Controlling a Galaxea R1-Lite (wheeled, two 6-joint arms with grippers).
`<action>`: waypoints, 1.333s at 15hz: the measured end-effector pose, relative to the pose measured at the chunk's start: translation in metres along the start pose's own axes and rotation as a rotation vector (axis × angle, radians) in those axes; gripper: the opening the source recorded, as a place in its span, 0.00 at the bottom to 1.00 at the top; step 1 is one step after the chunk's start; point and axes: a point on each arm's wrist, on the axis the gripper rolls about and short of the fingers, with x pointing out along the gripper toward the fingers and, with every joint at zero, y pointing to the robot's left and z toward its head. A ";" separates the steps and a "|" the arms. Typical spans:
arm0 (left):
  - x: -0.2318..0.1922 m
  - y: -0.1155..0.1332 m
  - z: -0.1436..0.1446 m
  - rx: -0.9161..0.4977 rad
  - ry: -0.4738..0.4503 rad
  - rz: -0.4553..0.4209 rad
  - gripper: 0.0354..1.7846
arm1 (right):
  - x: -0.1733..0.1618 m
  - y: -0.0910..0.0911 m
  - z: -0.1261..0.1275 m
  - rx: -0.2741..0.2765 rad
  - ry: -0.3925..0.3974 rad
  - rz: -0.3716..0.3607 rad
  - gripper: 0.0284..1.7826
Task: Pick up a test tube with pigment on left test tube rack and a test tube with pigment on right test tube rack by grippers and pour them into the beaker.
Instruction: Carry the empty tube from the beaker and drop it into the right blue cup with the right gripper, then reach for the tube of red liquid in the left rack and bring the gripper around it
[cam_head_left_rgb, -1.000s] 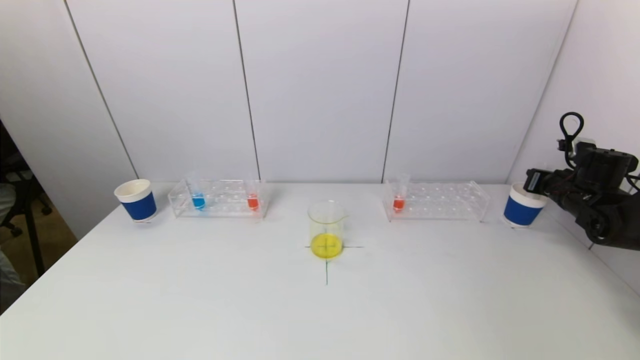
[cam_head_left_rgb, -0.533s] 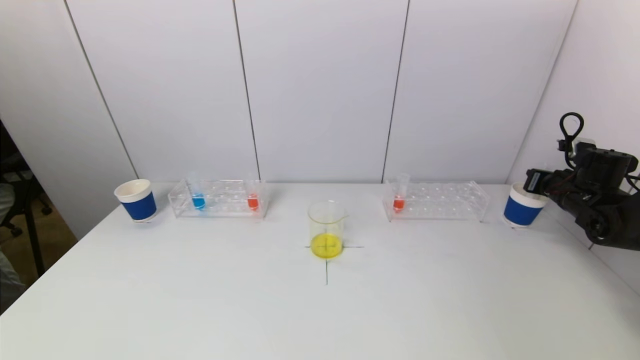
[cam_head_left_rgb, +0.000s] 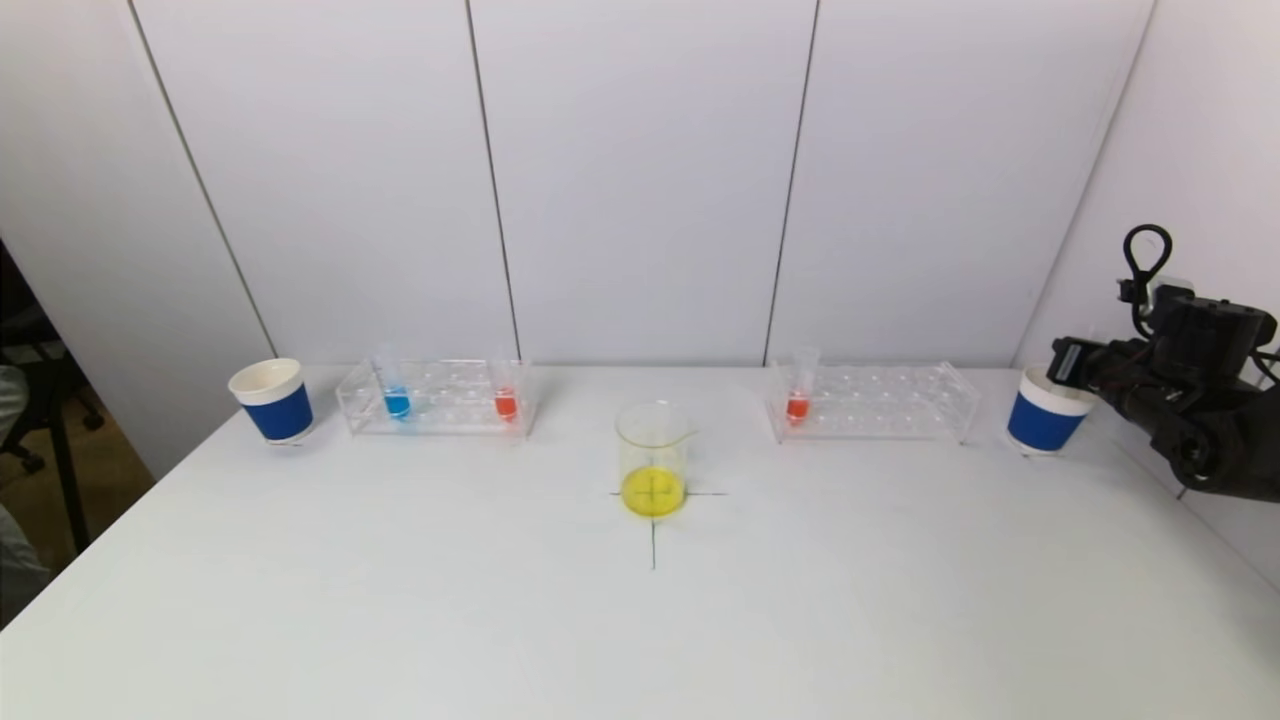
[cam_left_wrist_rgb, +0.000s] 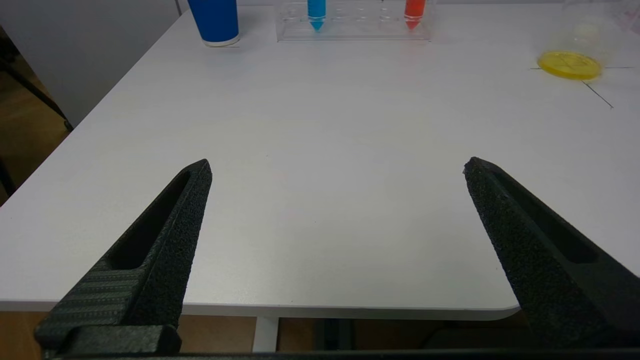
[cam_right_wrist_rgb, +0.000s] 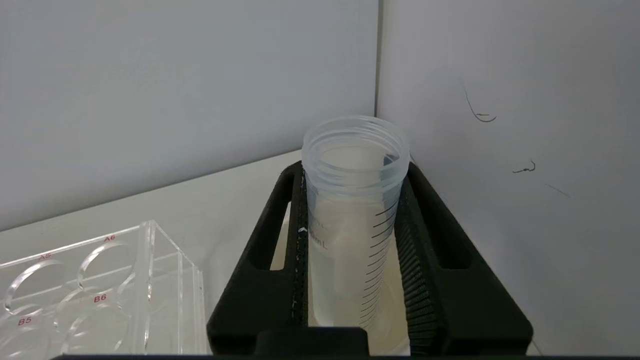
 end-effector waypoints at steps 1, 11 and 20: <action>0.000 0.000 0.000 0.000 0.000 0.000 0.99 | 0.000 0.000 0.000 0.000 0.001 0.000 0.38; 0.000 0.000 0.000 0.000 0.000 0.000 0.99 | -0.001 0.000 0.001 -0.001 -0.002 0.000 1.00; 0.000 0.000 0.000 0.000 0.000 0.000 0.99 | -0.009 0.002 0.011 -0.001 -0.027 0.007 1.00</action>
